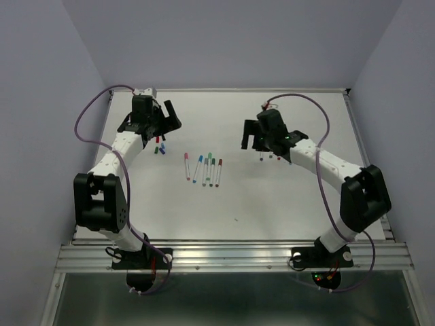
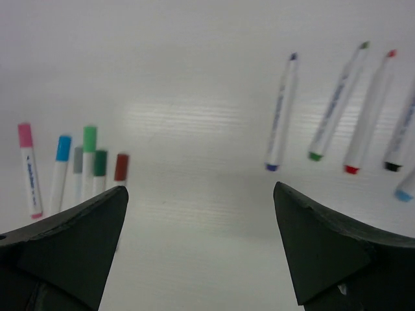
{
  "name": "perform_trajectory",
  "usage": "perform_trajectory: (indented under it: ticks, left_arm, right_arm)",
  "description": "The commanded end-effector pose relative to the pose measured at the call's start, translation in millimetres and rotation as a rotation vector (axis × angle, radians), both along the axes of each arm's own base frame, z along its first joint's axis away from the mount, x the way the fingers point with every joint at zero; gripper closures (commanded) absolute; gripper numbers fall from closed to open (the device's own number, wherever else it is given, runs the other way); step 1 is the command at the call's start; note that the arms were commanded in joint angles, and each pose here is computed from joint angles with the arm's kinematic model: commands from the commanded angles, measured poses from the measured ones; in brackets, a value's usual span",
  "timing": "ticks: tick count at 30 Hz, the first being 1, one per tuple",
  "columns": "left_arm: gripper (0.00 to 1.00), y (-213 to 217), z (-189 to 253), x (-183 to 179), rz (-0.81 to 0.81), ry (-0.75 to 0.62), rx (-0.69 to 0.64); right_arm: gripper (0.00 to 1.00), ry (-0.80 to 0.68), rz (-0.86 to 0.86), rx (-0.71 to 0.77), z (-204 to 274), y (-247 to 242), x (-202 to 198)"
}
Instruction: Open the pen caps
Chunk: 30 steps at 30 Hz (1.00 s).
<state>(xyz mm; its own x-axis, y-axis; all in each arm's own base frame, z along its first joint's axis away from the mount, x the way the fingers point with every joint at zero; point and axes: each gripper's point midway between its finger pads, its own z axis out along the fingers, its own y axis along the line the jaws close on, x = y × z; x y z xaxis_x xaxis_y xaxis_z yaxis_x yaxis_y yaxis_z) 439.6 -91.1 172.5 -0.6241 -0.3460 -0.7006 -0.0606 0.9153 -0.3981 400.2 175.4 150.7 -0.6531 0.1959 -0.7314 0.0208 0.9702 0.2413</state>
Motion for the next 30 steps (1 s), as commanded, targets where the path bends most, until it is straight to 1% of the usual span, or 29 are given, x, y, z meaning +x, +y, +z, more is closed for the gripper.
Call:
perform_trajectory:
  ticks: [1,2,4,5,6,9,10,12,13,18,25,30]
  left_arm:
    - [0.01,-0.7,15.7,-3.6,-0.013,-0.054,-0.003]
    - [0.01,0.0,16.6,-4.7,-0.011,-0.056,-0.002]
    - [0.01,1.5,17.0,-6.1,-0.005,-0.058,0.004]
    - [0.01,2.1,16.1,-7.9,-0.005,-0.057,0.006]
    - [0.01,2.7,16.3,-8.3,-0.003,-0.059,0.009]
    - [0.01,4.6,15.2,-9.9,0.003,-0.06,0.017]
    - [0.01,4.5,14.5,-10.2,0.0,-0.059,0.017]
    - [0.01,5.1,12.7,-10.7,0.002,-0.057,0.021]
    - [0.01,5.2,12.0,-10.6,0.0,-0.056,0.023]
    - [0.01,2.4,10.7,-10.4,-0.014,-0.057,0.01]
    - [0.01,1.3,9.0,-10.1,-0.021,-0.055,0.014]
    - [0.01,2.7,9.0,-9.8,-0.018,-0.055,0.014]
  right_arm:
    - [0.0,0.1,0.02,-0.026,-24.7,49.2,-17.8]
    - [0.0,0.146,0.033,-0.058,-34.7,59.8,-29.8]
    - [0.0,0.164,0.006,-0.098,-44.4,71.4,-25.7]
    - [0.0,0.187,0.027,-0.117,-49.9,80.8,-32.2]
    - [0.0,0.222,0.048,-0.138,-65.1,89.3,-34.6]
    - [0.0,0.24,0.076,-0.185,-67.5,111.0,-38.0]
    - [0.0,0.26,0.068,-0.21,-79.0,111.3,-35.6]
    - [0.0,0.262,0.09,-0.209,-77.4,126.3,-37.3]
    - [0.0,0.282,0.088,-0.223,-85.0,126.4,-37.8]
    - [0.0,0.293,0.108,-0.211,-87.4,142.9,-38.2]
    - [0.0,0.354,0.086,-0.274,-108.8,144.7,-45.0]
    - [0.04,0.385,0.084,-0.283,-118.6,146.1,-52.6]
